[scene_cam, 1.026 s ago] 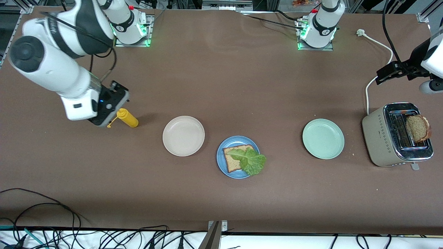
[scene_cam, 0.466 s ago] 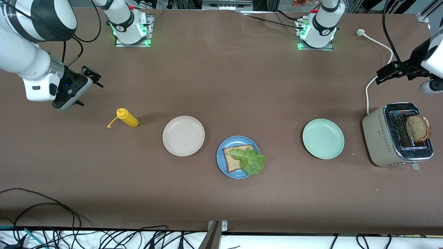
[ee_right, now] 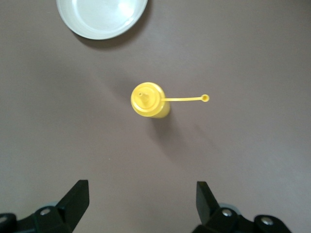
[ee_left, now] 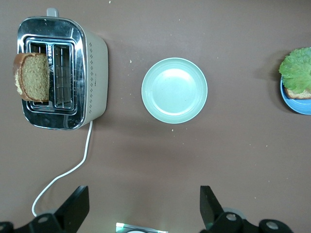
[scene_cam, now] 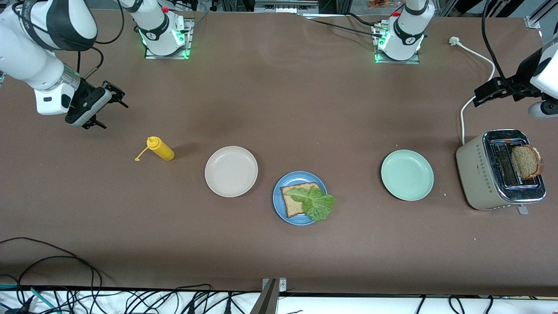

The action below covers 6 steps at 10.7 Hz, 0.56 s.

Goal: Make sandwich in blue plate with both arms
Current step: 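Move the right gripper over the yellow squeeze bottle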

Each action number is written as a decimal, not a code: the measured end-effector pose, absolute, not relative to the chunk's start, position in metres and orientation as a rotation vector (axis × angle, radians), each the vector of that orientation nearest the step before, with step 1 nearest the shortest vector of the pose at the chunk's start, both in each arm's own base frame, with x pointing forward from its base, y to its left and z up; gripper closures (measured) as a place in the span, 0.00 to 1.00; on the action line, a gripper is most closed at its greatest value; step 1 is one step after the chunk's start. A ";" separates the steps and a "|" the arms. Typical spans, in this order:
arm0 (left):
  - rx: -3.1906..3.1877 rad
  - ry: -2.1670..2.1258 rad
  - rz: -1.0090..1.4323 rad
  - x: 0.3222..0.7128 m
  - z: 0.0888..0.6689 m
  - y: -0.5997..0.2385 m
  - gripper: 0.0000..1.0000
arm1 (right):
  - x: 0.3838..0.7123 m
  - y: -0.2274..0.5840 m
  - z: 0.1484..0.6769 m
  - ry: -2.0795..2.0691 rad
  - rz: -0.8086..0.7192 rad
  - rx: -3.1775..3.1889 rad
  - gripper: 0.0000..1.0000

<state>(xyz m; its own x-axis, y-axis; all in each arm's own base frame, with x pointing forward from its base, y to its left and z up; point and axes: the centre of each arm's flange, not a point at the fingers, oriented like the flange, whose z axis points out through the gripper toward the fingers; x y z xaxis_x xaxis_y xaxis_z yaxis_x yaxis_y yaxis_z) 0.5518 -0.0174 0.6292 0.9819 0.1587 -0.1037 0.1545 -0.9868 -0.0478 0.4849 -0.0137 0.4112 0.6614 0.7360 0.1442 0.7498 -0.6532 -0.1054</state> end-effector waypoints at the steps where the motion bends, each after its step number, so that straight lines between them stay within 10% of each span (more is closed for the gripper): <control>1: -3.088 -0.244 0.166 0.552 0.629 -0.017 0.00 | 0.480 -0.025 0.399 -1.247 -0.187 -2.633 0.02; 6: -3.088 -0.244 0.167 0.552 0.629 -0.018 0.00 | 0.472 -0.081 0.343 -1.378 -0.392 -2.349 0.01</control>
